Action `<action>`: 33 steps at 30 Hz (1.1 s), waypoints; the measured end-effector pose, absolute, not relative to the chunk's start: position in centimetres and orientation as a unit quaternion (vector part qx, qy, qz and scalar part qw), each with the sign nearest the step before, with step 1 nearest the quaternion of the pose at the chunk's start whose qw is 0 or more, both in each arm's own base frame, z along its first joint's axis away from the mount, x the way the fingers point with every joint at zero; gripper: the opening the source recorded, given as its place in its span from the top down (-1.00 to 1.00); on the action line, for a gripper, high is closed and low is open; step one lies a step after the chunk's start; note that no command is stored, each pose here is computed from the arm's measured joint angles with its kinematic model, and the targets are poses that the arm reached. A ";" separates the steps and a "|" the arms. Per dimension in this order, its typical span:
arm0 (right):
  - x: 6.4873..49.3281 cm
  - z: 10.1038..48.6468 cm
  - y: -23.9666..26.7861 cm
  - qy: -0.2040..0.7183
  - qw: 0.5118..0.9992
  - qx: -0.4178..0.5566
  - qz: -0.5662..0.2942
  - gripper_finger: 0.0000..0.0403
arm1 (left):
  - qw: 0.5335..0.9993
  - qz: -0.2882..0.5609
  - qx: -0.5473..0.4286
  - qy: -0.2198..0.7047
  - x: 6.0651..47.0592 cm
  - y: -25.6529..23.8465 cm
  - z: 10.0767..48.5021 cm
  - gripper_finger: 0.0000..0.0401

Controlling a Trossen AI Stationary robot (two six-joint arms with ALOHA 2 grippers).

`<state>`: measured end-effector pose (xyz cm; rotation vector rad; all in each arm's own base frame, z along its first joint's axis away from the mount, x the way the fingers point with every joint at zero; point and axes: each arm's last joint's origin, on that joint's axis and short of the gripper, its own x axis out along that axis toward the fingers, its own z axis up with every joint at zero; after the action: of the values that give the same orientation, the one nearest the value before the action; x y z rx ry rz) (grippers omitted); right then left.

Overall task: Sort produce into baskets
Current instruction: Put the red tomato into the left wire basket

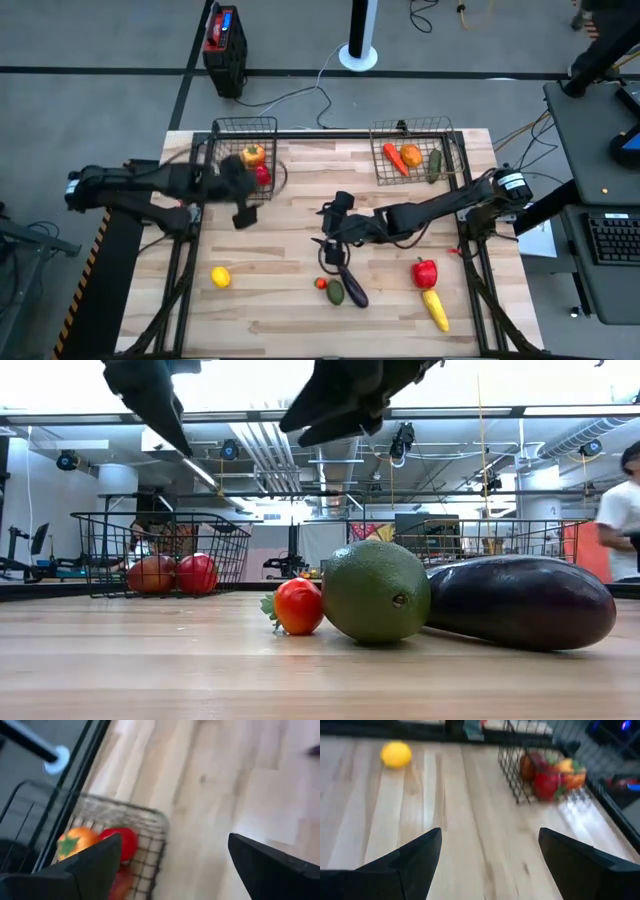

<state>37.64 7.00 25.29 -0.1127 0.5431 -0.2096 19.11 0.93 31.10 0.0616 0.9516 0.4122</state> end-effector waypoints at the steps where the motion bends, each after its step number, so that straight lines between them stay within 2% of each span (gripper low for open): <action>1: 37.6 25.5 7.1 0.282 0.952 -0.051 -0.105 -0.61 | 0.872 0.190 0.037 0.450 19.3 0.0 31.0 -0.72; 8: 36.3 27.0 8.5 0.375 0.920 -0.043 -0.106 -0.61 | 0.904 0.143 0.094 0.391 20.6 -6.9 30.3 -0.72; 16: 34.2 28.8 10.2 0.421 0.901 -0.053 -0.092 -0.61 | 0.918 0.101 0.132 0.360 23.4 -12.7 27.4 -0.72; 24: 31.6 31.8 9.6 0.404 0.909 -0.035 -0.092 -0.61 | 0.917 0.096 0.152 0.357 27.4 -15.3 22.8 -0.72; 33: 29.7 33.9 9.0 0.375 0.923 -0.027 -0.082 -0.61 | 0.915 0.098 0.159 0.356 29.8 -16.7 18.8 -0.72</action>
<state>29.74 8.97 33.87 -0.0564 0.7694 -0.1676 29.83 -16.72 18.79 0.3273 0.7335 0.2024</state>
